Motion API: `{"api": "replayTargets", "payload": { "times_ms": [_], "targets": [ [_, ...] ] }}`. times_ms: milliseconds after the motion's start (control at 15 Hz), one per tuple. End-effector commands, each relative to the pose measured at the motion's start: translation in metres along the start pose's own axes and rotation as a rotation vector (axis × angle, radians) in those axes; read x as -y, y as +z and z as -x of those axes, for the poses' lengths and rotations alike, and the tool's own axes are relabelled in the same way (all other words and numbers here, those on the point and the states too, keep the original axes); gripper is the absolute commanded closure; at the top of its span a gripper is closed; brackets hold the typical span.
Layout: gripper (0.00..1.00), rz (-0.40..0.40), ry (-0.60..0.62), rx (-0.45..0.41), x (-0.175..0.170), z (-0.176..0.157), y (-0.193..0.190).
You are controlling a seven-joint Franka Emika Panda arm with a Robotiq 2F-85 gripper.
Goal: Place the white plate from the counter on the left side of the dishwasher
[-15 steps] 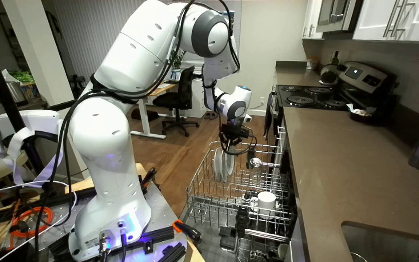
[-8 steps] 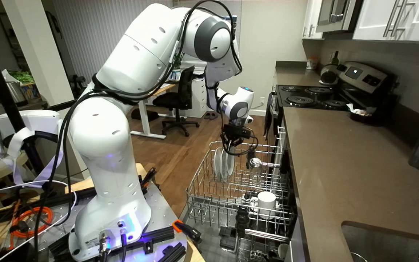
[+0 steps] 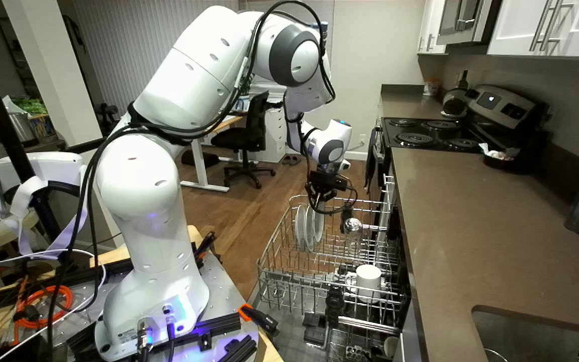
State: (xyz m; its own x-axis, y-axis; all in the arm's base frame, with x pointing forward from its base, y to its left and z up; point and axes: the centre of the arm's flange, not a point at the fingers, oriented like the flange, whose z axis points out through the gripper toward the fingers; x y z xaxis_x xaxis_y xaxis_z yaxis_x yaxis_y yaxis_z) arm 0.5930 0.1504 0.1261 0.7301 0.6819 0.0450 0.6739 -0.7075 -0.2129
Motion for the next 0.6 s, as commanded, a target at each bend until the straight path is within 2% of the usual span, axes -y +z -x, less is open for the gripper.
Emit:
{"api": "replayTargets", "payload": {
  "times_ms": [0, 533],
  "targets": [
    [0.95, -0.009, -0.009, 0.004, 0.009, 0.0, -0.013],
    [0.95, 0.029, -0.015, -0.006, 0.026, 0.001, -0.028]
  ]
}}
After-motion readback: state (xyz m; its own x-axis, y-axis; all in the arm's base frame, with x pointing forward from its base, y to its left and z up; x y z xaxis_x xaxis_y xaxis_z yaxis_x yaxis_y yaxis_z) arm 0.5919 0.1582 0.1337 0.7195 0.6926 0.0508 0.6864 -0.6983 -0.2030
